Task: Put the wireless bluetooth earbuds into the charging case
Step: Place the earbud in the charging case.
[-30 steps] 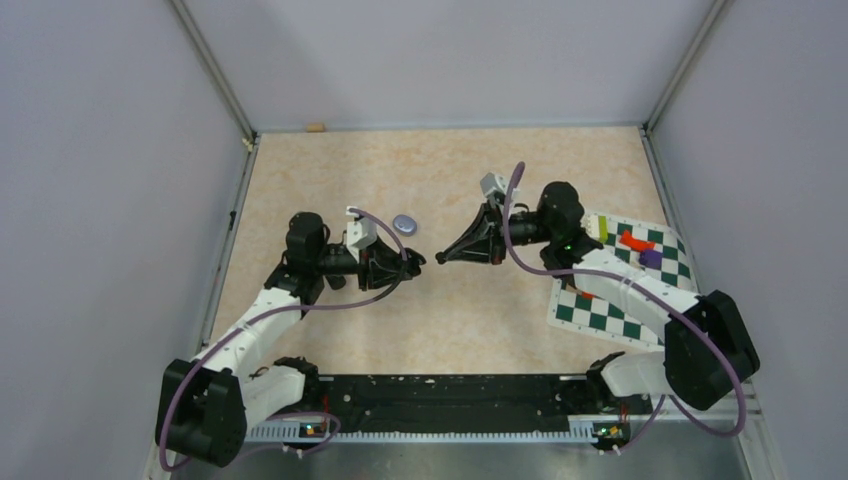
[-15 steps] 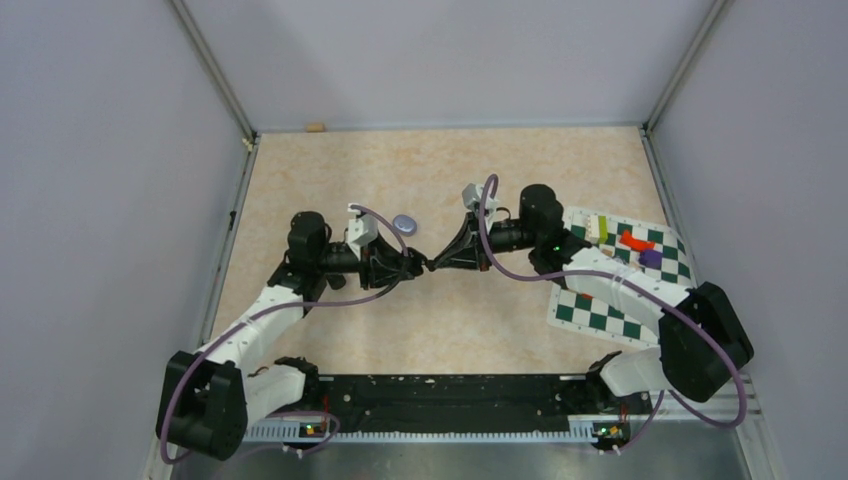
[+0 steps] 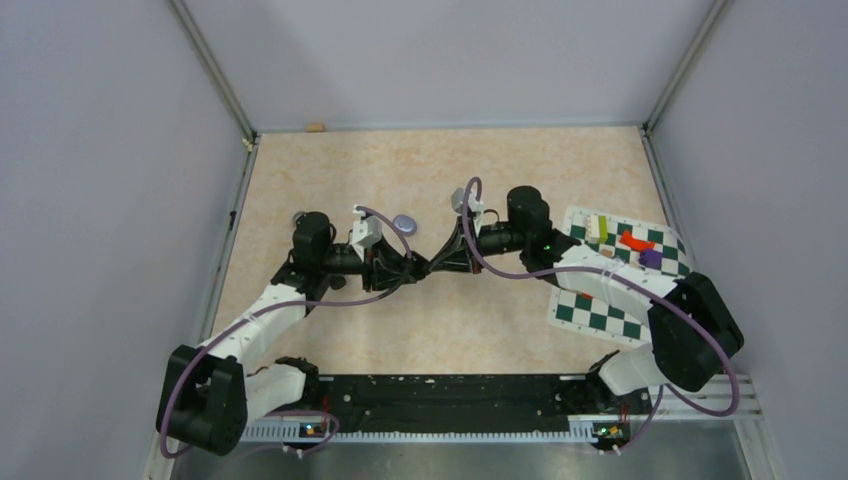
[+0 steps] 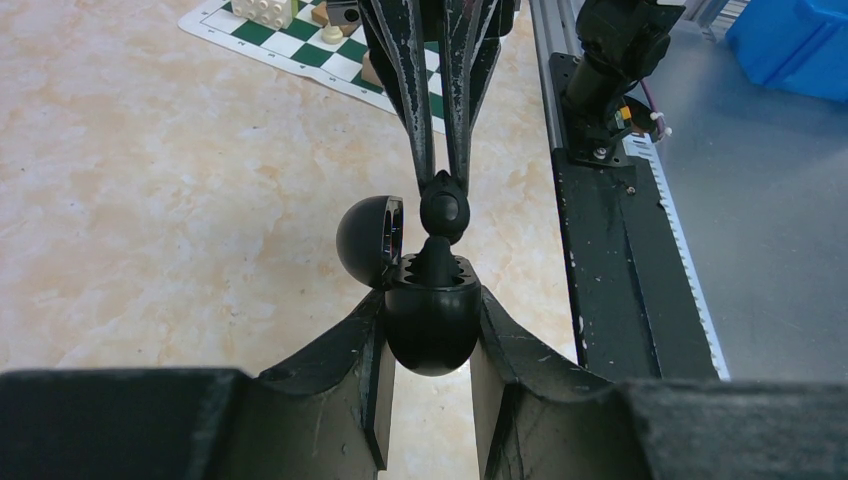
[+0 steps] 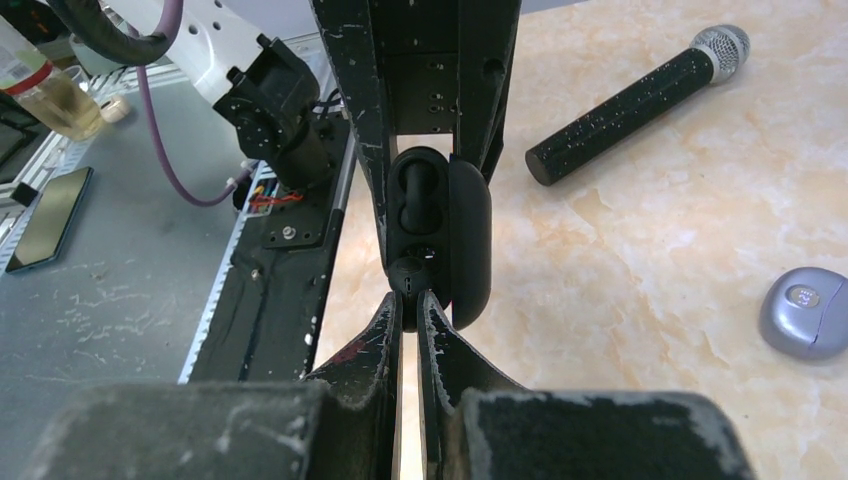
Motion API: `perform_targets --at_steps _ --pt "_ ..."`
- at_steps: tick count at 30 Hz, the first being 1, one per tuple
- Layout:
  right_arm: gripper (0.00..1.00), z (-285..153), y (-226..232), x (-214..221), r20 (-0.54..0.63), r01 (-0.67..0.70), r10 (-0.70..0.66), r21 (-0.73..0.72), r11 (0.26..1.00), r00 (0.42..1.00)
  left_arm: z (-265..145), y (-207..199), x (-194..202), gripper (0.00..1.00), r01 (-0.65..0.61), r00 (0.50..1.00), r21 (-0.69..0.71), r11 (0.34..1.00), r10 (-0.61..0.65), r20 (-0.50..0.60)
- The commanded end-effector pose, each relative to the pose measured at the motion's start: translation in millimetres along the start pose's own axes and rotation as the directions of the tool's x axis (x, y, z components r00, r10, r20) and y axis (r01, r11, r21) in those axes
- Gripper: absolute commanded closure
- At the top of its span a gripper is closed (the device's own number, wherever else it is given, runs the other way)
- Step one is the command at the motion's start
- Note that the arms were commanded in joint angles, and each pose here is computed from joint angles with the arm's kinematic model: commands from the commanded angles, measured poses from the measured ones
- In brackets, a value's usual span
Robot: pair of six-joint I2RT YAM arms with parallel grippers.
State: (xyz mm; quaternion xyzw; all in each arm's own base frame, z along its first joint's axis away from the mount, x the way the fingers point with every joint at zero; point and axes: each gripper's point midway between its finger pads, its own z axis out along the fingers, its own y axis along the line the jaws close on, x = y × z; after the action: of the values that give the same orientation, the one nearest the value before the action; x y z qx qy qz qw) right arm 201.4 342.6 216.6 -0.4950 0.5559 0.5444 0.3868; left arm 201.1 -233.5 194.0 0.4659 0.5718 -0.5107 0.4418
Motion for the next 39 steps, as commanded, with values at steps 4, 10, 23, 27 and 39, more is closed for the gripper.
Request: perform_targets --at_steps 4,10,23,27,39 --pt "1.0 9 2 -22 0.024 0.088 -0.087 -0.023 0.996 0.996 1 -2 -5 1.0 -0.041 0.999 0.021 0.999 0.041 0.009" --pt "1.0 10 1 -18 0.009 0.093 -0.093 -0.028 0.995 0.996 1 -3 -7 1.0 -0.047 0.999 0.019 0.999 0.047 0.011" --pt "1.0 16 3 -11 -0.011 0.082 -0.083 -0.05 0.995 0.997 1 -3 -7 1.0 -0.053 0.999 0.017 0.998 0.053 0.011" --pt "1.0 18 6 -9 -0.015 0.08 -0.081 -0.059 0.995 0.997 1 -3 -7 1.0 -0.053 0.999 0.016 0.998 0.053 0.011" --pt "0.88 19 7 -7 -0.024 0.078 -0.08 -0.072 0.994 0.997 1 -2 -7 1.0 -0.055 0.998 0.012 0.998 0.055 0.01"
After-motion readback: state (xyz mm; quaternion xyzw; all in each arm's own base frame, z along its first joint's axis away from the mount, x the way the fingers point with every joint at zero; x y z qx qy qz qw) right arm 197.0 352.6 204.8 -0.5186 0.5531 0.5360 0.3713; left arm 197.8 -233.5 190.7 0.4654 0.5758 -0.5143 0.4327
